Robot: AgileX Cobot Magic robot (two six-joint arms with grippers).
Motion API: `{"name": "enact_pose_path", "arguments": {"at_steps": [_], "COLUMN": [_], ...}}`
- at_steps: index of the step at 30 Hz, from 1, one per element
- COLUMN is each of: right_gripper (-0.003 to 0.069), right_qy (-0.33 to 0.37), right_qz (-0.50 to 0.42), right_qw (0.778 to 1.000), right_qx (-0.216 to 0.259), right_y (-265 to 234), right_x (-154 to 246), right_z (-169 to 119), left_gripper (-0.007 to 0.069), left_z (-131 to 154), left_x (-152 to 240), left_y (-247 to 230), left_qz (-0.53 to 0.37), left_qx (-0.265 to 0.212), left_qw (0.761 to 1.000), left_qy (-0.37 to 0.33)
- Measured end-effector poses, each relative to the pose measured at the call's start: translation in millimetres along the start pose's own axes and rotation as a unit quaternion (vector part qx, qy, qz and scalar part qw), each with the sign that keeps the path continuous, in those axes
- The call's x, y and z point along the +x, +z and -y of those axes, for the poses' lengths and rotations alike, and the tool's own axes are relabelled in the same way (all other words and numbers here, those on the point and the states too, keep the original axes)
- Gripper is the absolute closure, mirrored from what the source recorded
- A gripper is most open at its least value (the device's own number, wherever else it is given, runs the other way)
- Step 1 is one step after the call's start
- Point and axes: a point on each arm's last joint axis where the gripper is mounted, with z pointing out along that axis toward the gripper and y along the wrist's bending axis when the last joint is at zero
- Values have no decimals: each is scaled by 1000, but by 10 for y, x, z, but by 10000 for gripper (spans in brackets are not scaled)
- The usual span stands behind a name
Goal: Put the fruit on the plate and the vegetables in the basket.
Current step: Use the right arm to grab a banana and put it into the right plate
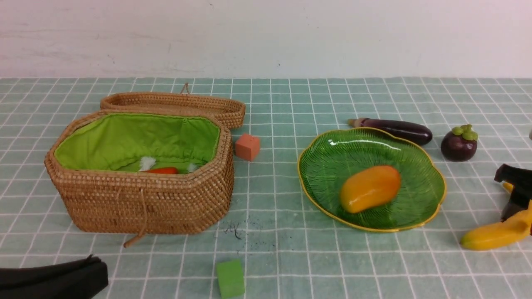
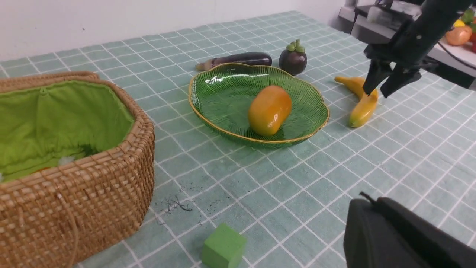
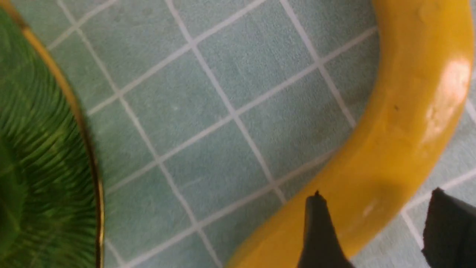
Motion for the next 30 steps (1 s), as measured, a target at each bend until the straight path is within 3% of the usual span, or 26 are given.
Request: {"name": "enact_pose_path", "arguments": {"at_steps": [6,9,11,16,19,23,26,30], "right_gripper": [251,279,339,340,340,340,340,340], "right_qy": [8,8,-2,-27,-45,-98,-134,-143], "right_qz": [-10,-18,-18,-23,-1,36,51,66], "right_qw": [1000,1000,1000,999,999,991,982,980], "right_qx": [5,10,10,8,-19,-86,-120,-122], "right_y": [247,328,335,217,-208,-587,-533,-255], "right_x": [-21,-15,-15,4,76,276,385,336], "right_z": [22,38,39,27,-137,-557,-856,-1010], "left_gripper": [638,638,638,638,638,638,638,638], "left_z": [-1,-2,-2,-3,-4,-1,3,8], "left_x": [11,15,15,20,27,24,23,23], "left_y": [23,28,28,29,33,33,33,33], "left_qz": [-6,-7,-7,-9,-13,-11,-11,-11], "left_qx": [-1,-1,-1,-1,-2,0,2,4], "left_qw": [1000,1000,1000,1000,1000,1000,1000,1000], "left_qy": [2,2,2,2,2,-1,-6,-14]}}
